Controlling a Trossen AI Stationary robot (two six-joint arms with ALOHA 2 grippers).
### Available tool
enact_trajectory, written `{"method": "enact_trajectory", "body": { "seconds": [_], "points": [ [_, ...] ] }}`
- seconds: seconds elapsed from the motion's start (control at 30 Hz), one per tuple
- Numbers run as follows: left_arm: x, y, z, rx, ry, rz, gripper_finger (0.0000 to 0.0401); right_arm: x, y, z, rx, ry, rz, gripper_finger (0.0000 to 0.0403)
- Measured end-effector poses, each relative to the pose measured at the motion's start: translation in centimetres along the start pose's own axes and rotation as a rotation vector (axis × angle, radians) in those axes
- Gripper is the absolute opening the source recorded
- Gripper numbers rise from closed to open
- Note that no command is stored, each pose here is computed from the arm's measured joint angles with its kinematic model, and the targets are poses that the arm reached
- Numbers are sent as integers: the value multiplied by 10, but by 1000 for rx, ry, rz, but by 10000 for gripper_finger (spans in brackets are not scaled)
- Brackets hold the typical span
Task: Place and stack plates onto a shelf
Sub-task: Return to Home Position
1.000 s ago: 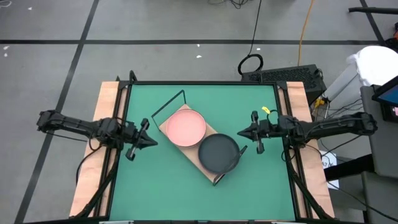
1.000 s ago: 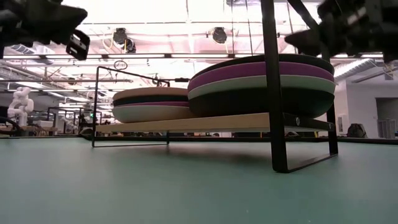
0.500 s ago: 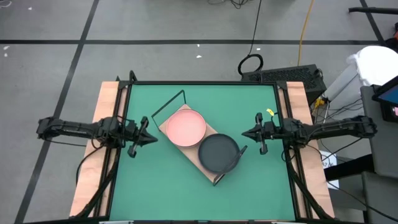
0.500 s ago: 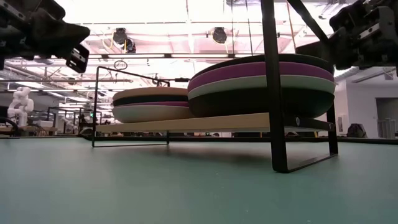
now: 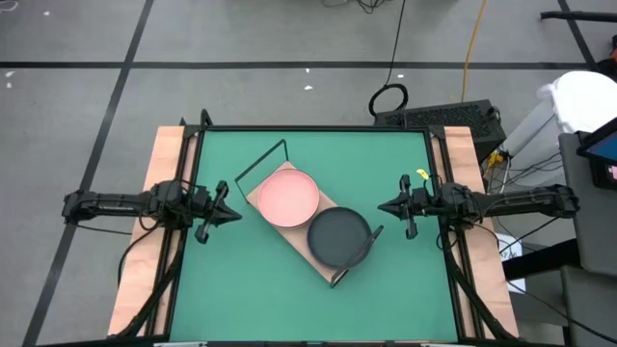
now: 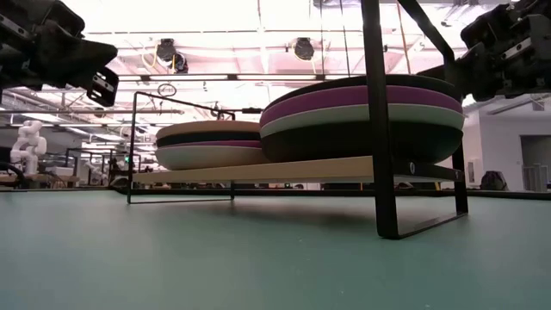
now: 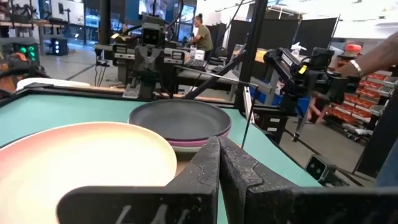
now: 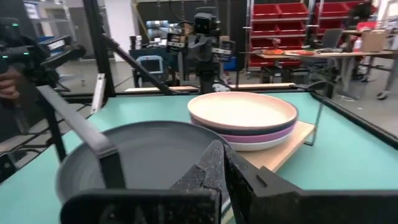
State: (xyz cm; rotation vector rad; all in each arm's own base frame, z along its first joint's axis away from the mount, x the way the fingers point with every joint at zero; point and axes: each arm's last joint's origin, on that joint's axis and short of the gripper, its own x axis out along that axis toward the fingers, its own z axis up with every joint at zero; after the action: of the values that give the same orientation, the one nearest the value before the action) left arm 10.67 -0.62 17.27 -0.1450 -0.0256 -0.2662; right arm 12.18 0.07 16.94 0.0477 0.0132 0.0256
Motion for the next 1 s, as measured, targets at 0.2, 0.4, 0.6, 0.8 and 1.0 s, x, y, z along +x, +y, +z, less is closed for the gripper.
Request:
{"method": "enact_trajectory", "body": {
  "seconds": [0.2,0.4,0.6,0.8,1.0],
  "points": [
    [-5,0,-4,14,28,28,3,-3,-2,1,-45,-15,-81,0],
    [-9,2,-3,68,7,134,2,-3,-2,2,-55,-19,-82,0],
    [-10,4,-4,89,12,212,1,-4,0,3,-92,-30,6,0],
    [-10,4,-4,56,9,216,1,-9,1,6,-119,-65,1,0],
    [-10,5,-4,41,7,233,1,-17,1,5,-115,-64,1,0]
  ]
}}
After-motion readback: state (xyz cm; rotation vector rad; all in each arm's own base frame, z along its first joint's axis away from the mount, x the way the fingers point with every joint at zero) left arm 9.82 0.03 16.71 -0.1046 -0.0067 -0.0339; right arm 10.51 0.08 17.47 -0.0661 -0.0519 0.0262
